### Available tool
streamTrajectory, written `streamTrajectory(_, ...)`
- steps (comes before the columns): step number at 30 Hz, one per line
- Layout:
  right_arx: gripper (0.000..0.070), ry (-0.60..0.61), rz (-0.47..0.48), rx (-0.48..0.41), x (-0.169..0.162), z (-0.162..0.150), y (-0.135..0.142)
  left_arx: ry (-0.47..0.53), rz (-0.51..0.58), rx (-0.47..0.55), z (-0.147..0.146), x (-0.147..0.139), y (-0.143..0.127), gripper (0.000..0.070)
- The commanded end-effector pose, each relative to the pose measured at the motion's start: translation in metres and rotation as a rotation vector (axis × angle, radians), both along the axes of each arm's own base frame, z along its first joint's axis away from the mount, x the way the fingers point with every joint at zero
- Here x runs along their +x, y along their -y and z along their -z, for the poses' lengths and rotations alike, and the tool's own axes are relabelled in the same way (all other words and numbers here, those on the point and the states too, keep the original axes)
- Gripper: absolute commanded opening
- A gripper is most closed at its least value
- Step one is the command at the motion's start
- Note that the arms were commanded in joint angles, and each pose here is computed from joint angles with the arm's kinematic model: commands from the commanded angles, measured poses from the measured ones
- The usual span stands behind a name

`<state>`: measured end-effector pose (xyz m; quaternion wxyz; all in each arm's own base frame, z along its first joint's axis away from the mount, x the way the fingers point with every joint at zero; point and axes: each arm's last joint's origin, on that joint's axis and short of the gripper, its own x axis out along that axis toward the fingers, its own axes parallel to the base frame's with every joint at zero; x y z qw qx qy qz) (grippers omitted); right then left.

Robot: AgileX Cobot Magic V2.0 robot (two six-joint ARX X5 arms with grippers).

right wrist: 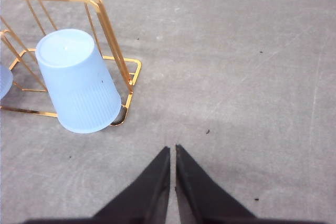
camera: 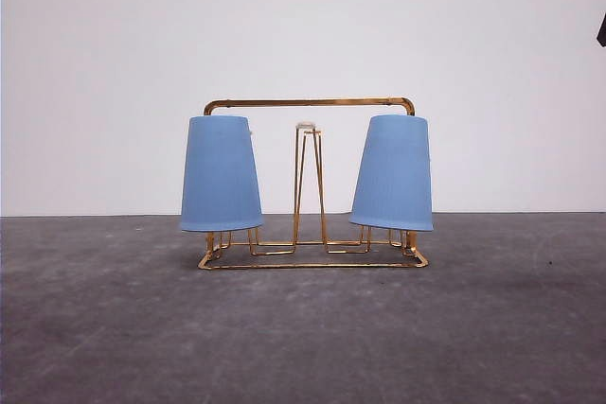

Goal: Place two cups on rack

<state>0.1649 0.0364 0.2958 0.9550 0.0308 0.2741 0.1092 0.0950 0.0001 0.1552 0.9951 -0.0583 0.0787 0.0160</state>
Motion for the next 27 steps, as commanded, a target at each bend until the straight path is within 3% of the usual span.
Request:
streamTrajectory(1, 0.0013, 0.011, -0.001, 0.005, 0.001, -0.003, -0.001, -0.018, -0.005, -0.001, 0.006, 0.001, 0.000, 0.0026)
streamTrajectory(14, 0.0013, 0.012, -0.001, 0.005, 0.001, -0.003, -0.001, -0.019, -0.005, -0.001, 0.006, 0.001, 0.000, 0.0026)
streamTrajectory(20, 0.0013, 0.117, -0.020, -0.110, -0.008, -0.002, 0.009, -0.019, -0.005, 0.000, 0.006, 0.001, 0.000, 0.0026)
streamTrajectory(27, 0.0013, 0.286, 0.126, -0.129, -0.043, 0.035, 0.031, -0.019, -0.005, -0.001, 0.006, 0.001, 0.000, 0.0026)
